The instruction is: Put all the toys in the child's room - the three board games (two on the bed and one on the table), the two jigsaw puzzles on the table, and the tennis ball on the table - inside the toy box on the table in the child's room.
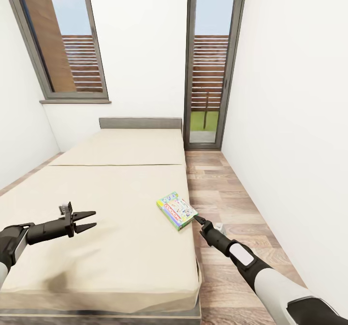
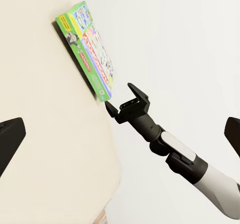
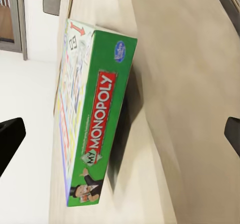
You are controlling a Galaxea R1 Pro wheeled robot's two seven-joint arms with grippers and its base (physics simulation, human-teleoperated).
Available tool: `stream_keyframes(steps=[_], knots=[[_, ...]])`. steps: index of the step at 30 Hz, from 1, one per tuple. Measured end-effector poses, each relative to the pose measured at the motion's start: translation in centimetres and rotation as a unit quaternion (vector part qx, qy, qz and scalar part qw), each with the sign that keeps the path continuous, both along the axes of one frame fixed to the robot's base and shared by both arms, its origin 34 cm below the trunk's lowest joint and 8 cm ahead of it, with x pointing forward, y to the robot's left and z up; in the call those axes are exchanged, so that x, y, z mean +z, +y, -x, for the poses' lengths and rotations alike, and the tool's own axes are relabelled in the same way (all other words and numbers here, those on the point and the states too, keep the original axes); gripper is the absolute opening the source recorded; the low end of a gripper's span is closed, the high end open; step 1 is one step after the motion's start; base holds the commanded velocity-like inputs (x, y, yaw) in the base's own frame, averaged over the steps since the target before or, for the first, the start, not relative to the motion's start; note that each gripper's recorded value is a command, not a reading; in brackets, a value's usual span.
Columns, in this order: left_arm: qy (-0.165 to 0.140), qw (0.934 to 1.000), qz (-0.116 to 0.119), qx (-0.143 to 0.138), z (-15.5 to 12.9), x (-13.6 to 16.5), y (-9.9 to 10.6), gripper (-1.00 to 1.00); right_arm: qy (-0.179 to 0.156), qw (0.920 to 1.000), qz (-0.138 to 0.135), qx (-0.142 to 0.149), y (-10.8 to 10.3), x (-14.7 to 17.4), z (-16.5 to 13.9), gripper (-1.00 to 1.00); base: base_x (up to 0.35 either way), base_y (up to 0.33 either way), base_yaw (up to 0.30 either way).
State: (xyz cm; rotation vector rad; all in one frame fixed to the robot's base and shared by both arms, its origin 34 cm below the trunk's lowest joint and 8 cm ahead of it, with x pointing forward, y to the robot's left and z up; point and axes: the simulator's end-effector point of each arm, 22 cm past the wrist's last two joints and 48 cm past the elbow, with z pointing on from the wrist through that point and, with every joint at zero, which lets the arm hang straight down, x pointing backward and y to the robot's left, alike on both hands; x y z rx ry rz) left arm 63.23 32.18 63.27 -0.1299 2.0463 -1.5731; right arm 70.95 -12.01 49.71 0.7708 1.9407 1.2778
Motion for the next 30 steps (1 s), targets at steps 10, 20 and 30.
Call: stream_keyframes(steps=[10, 20, 30], knots=[[0.000, 1.0000, 0.000, -0.001, 0.01, -0.03, -0.05, 1.00, -0.001, 1.0000, -0.001, 0.000, 0.02, 0.04, 0.00, 1.00, 0.059, 0.000, 0.000], [0.000, 1.0000, 0.000, -0.001, 0.01, -0.04, -0.05, 1.00, -0.001, 1.0000, -0.001, 0.000, 0.02, 0.07, -0.01, 1.00, 0.013, 0.000, 0.000], [0.000, 1.0000, 0.000, 0.000, 0.01, -0.03, -0.02, 1.00, -0.001, 1.0000, -0.001, 0.000, 0.02, 0.07, -0.01, 1.00, 0.063, 0.000, 0.000]])
